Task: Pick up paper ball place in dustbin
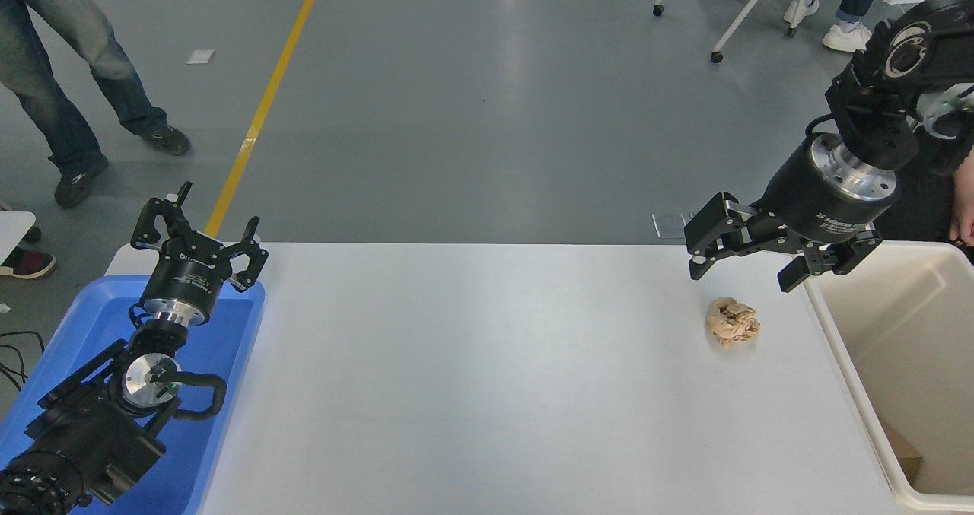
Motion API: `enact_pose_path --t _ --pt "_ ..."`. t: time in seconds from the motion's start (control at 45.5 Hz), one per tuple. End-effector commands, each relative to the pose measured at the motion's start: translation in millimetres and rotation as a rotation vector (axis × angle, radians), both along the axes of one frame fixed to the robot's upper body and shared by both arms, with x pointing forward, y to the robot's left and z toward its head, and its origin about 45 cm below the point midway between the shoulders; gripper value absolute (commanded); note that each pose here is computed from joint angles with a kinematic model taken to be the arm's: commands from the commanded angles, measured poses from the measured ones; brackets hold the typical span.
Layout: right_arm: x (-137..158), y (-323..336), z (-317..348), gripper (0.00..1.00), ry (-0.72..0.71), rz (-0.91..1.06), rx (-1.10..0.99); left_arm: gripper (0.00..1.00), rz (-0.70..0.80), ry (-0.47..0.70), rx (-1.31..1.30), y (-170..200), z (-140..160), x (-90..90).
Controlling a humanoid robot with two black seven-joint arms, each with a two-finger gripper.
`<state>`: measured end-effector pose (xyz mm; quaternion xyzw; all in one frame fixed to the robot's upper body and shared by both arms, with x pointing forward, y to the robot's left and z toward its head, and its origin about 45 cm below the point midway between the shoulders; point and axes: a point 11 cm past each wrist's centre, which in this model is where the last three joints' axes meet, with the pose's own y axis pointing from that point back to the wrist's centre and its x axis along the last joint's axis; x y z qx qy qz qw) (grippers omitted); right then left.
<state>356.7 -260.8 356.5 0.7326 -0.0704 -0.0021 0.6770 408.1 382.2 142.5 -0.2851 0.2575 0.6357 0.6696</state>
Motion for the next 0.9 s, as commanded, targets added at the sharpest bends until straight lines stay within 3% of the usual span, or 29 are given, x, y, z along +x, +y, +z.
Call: enact_pose_path --t 0.0,0.308,0.637,0.879 --pt "0.5 -0.3 -0.5 1.00 0.000 -0.001 0.000 0.99 0.000 0.001 0.001 0.1 -0.1 -0.1" --pt "8.1 -9.0 -6.8 1.00 -0.010 -0.026 -0.009 0.99 0.000 0.001 0.001 0.0 -0.1 -0.1" --pt "76.4 -65.3 -38.5 1.00 -0.261 -0.238 -0.068 0.99 -0.002 -0.001 -0.001 -0.4 0.3 0.1" --pt "94.3 -87.6 -65.5 1.00 -0.320 -0.277 -0.146 0.99 -0.002 -0.001 -0.001 -0.4 0.3 0.1"
